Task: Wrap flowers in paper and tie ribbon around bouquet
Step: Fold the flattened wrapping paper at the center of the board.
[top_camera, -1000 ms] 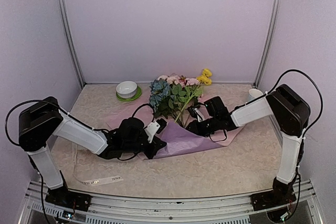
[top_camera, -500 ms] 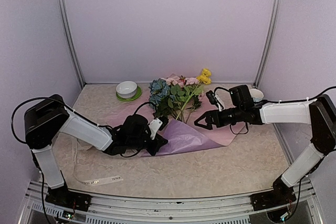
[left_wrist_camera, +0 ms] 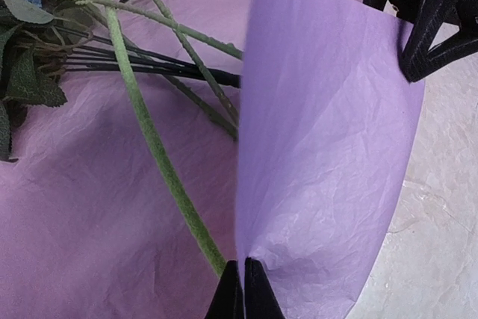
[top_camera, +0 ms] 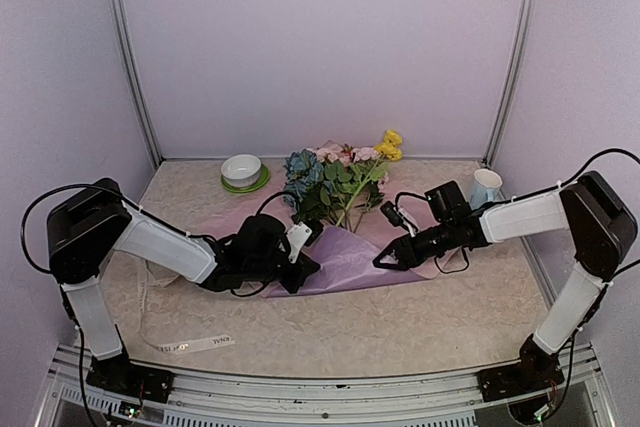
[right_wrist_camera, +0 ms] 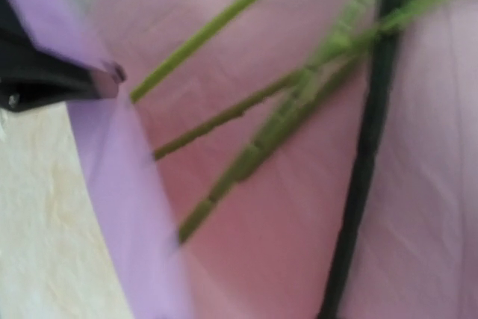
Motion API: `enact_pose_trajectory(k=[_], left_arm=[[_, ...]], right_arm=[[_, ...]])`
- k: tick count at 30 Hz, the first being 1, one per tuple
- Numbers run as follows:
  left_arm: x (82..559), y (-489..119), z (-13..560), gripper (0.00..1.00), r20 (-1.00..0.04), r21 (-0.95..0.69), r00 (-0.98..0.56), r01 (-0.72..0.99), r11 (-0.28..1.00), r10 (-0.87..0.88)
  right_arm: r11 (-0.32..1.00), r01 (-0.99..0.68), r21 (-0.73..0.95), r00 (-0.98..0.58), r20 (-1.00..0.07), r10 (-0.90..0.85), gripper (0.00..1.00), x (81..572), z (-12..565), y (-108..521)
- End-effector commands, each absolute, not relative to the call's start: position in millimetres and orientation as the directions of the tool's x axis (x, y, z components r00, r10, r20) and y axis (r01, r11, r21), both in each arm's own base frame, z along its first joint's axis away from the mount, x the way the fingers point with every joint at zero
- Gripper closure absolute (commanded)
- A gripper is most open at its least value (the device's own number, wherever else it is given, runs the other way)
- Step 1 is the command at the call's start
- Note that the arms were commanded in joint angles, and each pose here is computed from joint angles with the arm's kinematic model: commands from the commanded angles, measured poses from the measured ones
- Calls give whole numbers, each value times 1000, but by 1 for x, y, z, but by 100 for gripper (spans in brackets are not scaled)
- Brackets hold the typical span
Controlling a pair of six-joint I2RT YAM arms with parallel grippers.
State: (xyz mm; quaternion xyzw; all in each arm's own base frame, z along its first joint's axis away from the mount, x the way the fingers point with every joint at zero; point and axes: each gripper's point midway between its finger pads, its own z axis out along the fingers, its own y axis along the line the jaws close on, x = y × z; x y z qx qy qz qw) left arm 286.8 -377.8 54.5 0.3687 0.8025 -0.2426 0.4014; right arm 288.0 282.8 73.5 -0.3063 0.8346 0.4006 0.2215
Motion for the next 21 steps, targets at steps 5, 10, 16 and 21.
enact_pose_trajectory(k=[5, 10, 16, 21], left_arm=[[313, -372, 57, 100, -817, 12, -385, 734, 679, 430], [319, -369, 63, 96, -822, 59, -377, 689, 723, 427], [318, -359, 83, 38, -840, 122, -355, 613, 781, 410], [290, -372, 121, 30, -871, 186, -249, 631, 753, 424]], right_arm=[[529, -677, 512, -719, -613, -327, 100, 293, 65, 278], [571, -640, 515, -750, -580, -318, 100, 299, 49, 275], [601, -619, 506, -760, -577, -299, 100, 314, 46, 279], [634, -593, 497, -780, -551, -297, 100, 320, 37, 277]])
